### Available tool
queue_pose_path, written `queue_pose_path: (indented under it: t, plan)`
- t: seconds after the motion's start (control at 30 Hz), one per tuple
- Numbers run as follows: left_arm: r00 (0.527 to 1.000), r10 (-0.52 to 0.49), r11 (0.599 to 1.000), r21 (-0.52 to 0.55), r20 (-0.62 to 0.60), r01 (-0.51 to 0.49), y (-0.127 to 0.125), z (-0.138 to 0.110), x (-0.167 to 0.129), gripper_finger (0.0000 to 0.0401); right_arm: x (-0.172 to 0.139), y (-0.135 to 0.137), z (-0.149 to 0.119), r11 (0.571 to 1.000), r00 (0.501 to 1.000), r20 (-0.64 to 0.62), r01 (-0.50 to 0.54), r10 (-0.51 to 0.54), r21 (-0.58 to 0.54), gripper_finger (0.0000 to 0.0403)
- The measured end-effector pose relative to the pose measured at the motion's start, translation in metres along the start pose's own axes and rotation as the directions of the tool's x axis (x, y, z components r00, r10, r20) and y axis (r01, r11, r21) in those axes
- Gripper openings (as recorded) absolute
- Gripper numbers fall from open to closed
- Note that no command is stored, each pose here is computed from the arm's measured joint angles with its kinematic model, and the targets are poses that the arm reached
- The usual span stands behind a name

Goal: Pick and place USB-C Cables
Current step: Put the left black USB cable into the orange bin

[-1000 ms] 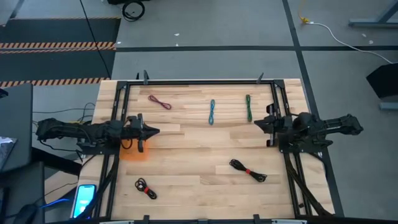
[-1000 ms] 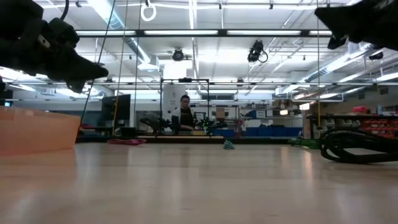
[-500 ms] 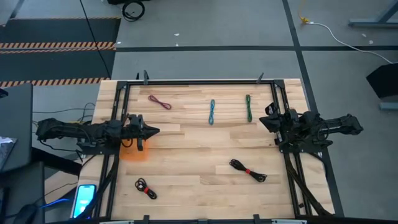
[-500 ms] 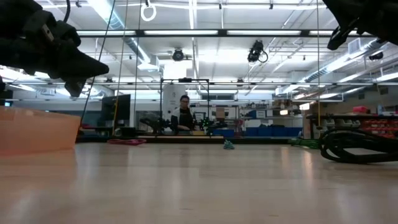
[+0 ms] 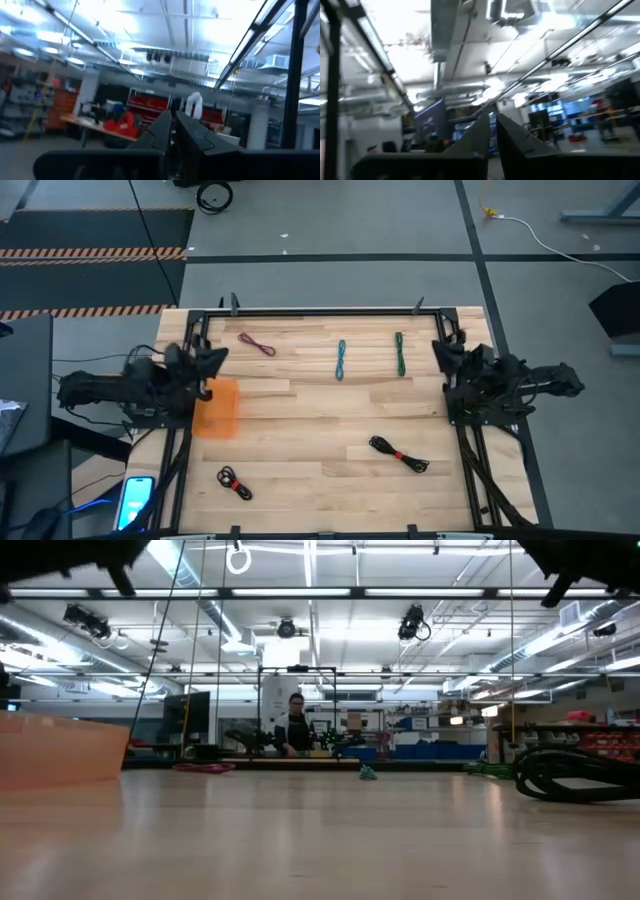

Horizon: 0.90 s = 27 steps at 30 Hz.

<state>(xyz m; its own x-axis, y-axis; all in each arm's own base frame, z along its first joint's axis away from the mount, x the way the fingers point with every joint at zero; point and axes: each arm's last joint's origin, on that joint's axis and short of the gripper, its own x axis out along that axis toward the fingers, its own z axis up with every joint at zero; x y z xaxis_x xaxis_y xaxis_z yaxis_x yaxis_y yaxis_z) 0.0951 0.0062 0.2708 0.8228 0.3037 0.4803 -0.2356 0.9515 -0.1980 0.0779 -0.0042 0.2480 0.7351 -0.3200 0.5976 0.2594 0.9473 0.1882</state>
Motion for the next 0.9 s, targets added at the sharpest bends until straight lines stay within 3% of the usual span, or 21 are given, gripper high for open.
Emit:
queue_pose_path:
  t: [0.13,0.3,0.5,0.73,0.9]
  plan:
    - [0.983,0.027,0.982,0.188,-0.182,0.008,-0.009,0.043,0.023,0.0036,0.016,0.005,0.024,0.997,1.000,0.018,0.013,-0.012,-0.070,0.0084]
    - [0.943,0.078,0.960,0.278,-0.324,0.016,-0.019,0.094,0.050,0.0036,0.049,0.015,0.055,0.989,0.995,-0.098,0.012,-0.026,-0.148,0.0138]
    - [0.921,0.084,0.956,0.291,-0.380,0.033,-0.030,0.134,0.075,0.0037,0.096,0.032,0.096,0.987,0.958,-0.287,-0.020,-0.026,-0.159,0.0174]
    - [0.884,0.031,0.964,0.248,-0.467,0.098,-0.038,0.161,0.091,0.0037,0.145,0.050,0.138,0.981,0.845,-0.535,-0.099,-0.004,-0.164,0.0178]
    - [0.809,-0.004,0.972,0.189,-0.587,0.142,-0.041,0.158,0.093,0.0037,0.166,0.062,0.135,0.975,0.753,-0.656,-0.183,0.057,-0.125,0.0178]
